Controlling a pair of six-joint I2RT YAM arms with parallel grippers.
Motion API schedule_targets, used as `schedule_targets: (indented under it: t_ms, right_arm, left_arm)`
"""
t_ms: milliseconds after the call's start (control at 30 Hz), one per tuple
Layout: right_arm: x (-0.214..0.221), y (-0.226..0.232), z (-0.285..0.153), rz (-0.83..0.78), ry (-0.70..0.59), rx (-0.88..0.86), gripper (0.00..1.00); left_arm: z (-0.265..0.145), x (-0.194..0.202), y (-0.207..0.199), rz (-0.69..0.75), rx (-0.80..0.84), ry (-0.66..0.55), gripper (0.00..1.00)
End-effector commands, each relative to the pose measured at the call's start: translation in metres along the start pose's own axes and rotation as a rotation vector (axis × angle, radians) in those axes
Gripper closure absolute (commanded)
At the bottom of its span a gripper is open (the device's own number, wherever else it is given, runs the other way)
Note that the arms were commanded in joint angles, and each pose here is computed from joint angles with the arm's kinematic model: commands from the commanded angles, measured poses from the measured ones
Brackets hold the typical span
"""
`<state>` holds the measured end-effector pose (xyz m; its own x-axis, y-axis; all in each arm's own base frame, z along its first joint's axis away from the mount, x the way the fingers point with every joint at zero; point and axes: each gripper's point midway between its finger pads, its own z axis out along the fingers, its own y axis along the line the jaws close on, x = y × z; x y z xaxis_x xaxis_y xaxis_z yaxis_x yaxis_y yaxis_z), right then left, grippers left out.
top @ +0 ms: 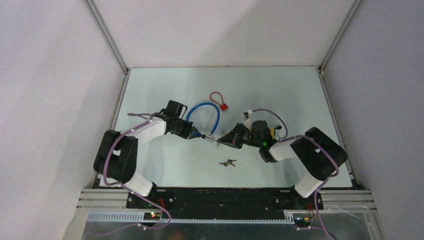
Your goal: Unlock with the key
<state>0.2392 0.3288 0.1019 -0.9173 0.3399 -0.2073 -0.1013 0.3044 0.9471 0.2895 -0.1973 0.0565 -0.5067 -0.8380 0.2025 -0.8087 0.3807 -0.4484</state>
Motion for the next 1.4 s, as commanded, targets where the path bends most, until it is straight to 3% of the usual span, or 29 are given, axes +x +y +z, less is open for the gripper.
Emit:
schedule_targets:
  t_ms: [0,1367]
  right_arm:
    - [-0.013,0.021,-0.001,-0.058,-0.051,-0.062,1.0]
    - [-0.01,0.009,0.003,-0.04,-0.04,-0.036,1.0]
  left_arm:
    - [-0.014,0.007,-0.018,0.0,0.082,0.024,1.0]
    - [-0.019,0.009,-0.024,0.0,0.103,0.031,1.0]
